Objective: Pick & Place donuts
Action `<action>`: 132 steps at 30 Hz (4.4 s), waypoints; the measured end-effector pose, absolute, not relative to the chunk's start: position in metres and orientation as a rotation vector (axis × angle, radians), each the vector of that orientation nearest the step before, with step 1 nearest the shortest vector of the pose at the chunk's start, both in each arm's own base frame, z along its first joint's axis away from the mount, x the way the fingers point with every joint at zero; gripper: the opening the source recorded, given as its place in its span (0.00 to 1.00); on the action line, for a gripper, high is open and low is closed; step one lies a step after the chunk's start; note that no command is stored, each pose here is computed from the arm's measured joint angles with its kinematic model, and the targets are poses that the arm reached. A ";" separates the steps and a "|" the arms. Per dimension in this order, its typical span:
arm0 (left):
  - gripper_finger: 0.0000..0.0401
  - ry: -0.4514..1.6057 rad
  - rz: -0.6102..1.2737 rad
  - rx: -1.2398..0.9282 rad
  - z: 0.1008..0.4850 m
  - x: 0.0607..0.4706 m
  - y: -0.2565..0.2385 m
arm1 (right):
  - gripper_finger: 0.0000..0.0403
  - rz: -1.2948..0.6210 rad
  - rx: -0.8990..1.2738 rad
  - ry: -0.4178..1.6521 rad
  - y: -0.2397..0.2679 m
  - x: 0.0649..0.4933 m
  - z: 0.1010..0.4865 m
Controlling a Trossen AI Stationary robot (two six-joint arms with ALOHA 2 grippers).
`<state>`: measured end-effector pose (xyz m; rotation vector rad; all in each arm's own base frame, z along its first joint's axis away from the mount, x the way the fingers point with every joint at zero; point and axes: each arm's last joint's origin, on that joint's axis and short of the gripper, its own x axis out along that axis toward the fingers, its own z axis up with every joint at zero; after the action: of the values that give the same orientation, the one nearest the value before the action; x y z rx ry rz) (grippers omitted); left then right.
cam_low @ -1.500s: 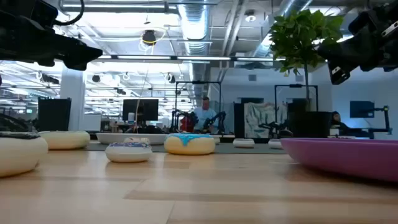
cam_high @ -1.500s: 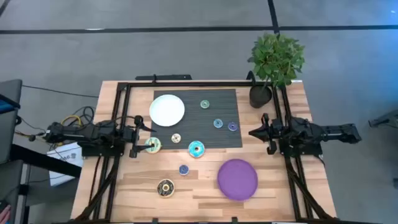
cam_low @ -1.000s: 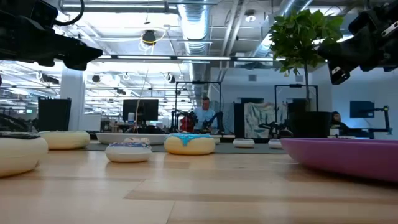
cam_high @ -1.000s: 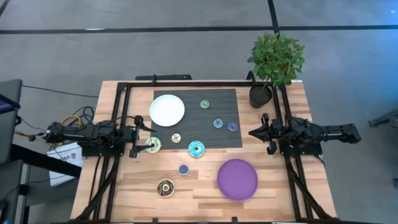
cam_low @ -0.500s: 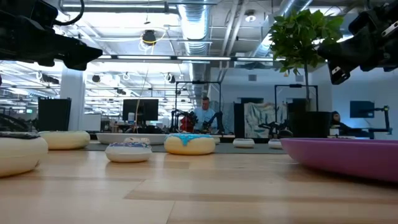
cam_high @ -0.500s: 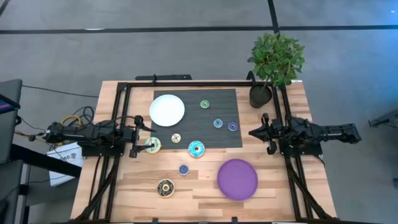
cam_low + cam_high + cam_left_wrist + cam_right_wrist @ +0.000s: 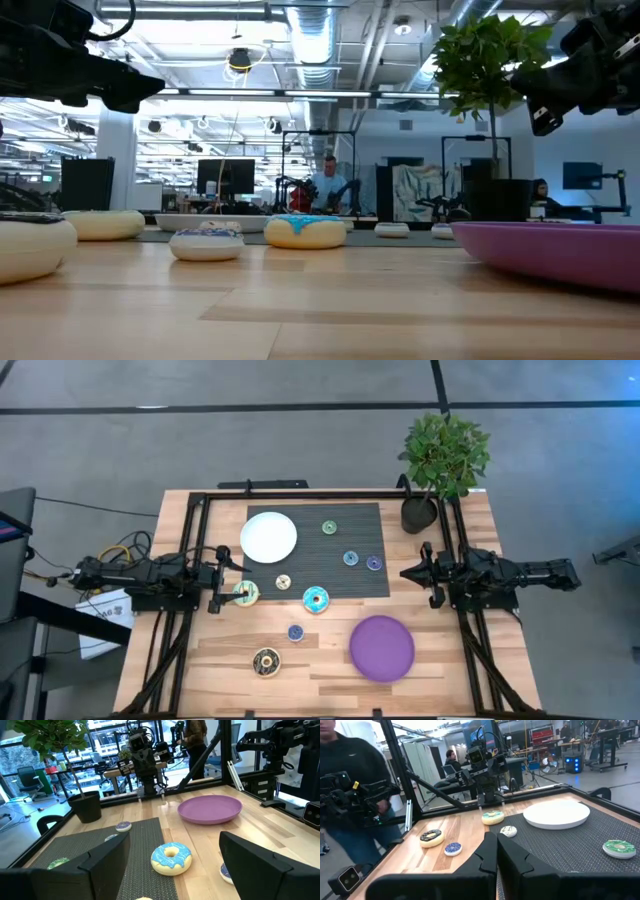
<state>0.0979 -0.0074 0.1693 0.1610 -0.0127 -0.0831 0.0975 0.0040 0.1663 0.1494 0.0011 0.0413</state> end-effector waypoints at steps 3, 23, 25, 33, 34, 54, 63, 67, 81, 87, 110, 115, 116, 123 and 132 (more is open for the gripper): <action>0.75 -0.013 -0.083 0.161 0.169 0.098 -0.007 | 0.00 0.041 0.149 0.002 0.004 0.098 0.166; 0.75 -0.013 -0.083 0.161 0.169 0.098 -0.007 | 0.00 0.041 0.149 0.001 0.004 0.097 0.166; 0.75 -0.013 -0.083 0.161 0.169 0.098 -0.007 | 0.00 0.041 0.149 0.001 0.004 0.098 0.166; 0.75 -0.016 -0.091 -0.023 0.170 0.098 -0.008 | 0.00 0.041 0.149 0.001 0.004 0.097 0.166; 0.75 -0.015 -0.087 -0.059 0.170 0.098 -0.007 | 0.00 0.041 0.149 0.001 0.004 0.097 0.166; 0.75 0.204 0.301 -0.139 0.247 0.080 0.004 | 0.00 0.041 0.149 0.001 0.004 0.098 0.166; 0.75 0.564 0.472 -0.331 0.284 0.105 0.004 | 0.00 0.041 0.149 0.001 0.004 0.097 0.166; 0.75 0.787 0.450 -0.352 0.282 0.125 0.000 | 0.00 0.041 0.149 0.001 0.004 0.098 0.166; 0.75 1.245 0.553 -0.314 0.234 0.172 -0.005 | 0.00 0.041 0.149 0.001 0.004 0.097 0.166; 0.75 1.366 0.540 -0.244 0.216 0.186 -0.007 | 0.00 0.041 0.149 0.001 0.004 0.097 0.166; 0.75 1.529 0.442 -0.144 0.154 0.199 -0.003 | 0.00 0.041 0.149 0.001 0.004 0.098 0.166; 0.75 1.501 0.438 -0.151 0.151 0.200 -0.003 | 0.00 0.041 0.149 0.001 0.004 0.097 0.166; 0.75 1.492 0.440 -0.153 0.151 0.201 -0.002 | 0.00 0.041 0.149 0.001 0.004 0.097 0.166; 0.75 1.440 0.454 -0.187 0.151 0.206 0.007 | 0.00 0.041 0.149 0.001 0.004 0.097 0.166; 0.75 1.474 0.433 -0.215 0.151 0.204 0.012 | 0.00 0.041 0.149 0.001 0.004 0.098 0.166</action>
<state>0.2041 0.0124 0.1511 -0.2148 1.4744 0.4327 0.0975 0.0040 0.1662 0.1494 0.0011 0.0412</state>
